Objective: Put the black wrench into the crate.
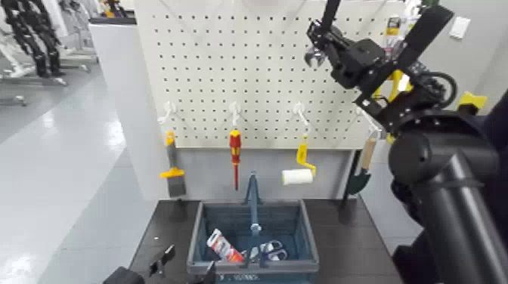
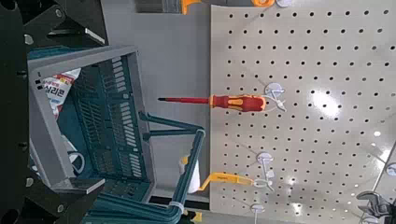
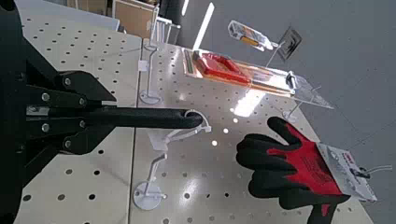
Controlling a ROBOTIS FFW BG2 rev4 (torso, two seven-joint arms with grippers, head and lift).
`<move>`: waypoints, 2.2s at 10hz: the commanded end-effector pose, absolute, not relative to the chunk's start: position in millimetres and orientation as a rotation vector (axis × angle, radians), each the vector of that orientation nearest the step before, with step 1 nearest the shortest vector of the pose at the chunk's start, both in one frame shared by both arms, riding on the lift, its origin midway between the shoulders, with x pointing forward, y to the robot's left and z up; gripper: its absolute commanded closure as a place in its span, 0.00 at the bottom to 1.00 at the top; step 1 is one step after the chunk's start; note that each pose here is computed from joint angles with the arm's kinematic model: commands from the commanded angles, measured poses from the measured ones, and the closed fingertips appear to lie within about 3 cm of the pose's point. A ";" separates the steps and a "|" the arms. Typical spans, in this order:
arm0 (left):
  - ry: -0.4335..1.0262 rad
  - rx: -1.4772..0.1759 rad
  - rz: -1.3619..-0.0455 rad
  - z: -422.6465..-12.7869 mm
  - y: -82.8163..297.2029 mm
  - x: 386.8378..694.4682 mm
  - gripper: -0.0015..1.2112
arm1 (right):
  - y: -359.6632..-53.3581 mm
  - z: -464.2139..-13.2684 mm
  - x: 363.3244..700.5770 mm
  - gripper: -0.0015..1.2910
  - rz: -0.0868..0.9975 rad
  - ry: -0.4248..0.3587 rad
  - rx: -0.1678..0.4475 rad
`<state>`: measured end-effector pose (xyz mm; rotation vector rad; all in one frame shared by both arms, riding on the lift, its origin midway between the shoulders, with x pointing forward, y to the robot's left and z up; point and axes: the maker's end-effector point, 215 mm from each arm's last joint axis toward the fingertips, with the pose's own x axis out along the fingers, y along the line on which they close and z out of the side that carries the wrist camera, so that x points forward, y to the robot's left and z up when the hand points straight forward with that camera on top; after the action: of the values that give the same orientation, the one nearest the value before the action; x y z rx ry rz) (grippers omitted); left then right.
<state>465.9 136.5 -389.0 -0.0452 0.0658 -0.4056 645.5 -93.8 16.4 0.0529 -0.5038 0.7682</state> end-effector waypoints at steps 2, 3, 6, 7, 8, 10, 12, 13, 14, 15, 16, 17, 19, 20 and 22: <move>0.066 -0.046 -0.408 -388.9 134.9 465.5 0.20 | -85.3 -16.8 618.4 0.86 0.764 -0.463 0.124; 0.066 -0.045 -0.409 -389.0 135.2 465.5 0.20 | -87.9 -35.3 615.9 0.86 0.746 -0.426 0.152; 0.067 -0.043 -0.413 -389.0 134.0 465.0 0.20 | -92.7 -127.0 612.2 0.86 0.712 -0.233 0.248; 0.068 -0.043 -0.413 -389.9 134.1 464.9 0.20 | -94.1 -152.4 610.8 0.86 0.707 -0.178 0.258; 0.070 -0.044 -0.412 -390.2 133.8 464.9 0.20 | -95.9 -174.7 610.8 0.86 0.701 -0.137 0.279; 0.071 -0.046 -0.411 -390.8 135.0 464.5 0.20 | -91.5 -227.2 607.7 0.86 0.703 -0.036 0.310; 0.071 -0.048 -0.408 -390.5 136.8 465.0 0.20 | -86.0 -271.2 603.7 0.86 0.706 0.050 0.338; 0.072 -0.048 -0.408 -391.0 136.8 465.0 0.20 | -79.5 -291.4 599.7 0.86 0.714 0.096 0.348; 0.072 -0.048 -0.408 -391.0 136.8 465.0 0.20 | -74.0 -306.4 596.1 0.86 0.723 0.129 0.358; 0.072 -0.048 -0.408 -391.0 136.8 465.0 0.20 | -69.1 -321.6 593.2 0.86 0.730 0.162 0.363; 0.072 -0.048 -0.408 -391.0 136.8 465.0 0.20 | -65.1 -333.1 589.8 0.86 0.735 0.189 0.359; 0.072 -0.049 -0.406 -390.9 137.2 465.1 0.20 | -62.7 -344.2 587.2 0.86 0.741 0.221 0.349; 0.073 -0.047 -0.408 -391.1 137.5 464.9 0.20 | -58.9 -365.5 581.0 0.86 0.748 0.265 0.353; 0.074 -0.047 -0.408 -392.0 137.6 464.8 0.20 | -58.3 -374.9 578.6 0.86 0.749 0.287 0.351; 0.073 -0.047 -0.410 -391.2 136.7 464.7 0.20 | -58.2 -391.9 574.1 0.86 0.747 0.324 0.358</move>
<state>464.7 136.9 -391.6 -0.0464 0.0735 -0.4093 575.3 -58.4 -387.0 0.3564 0.3138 0.7486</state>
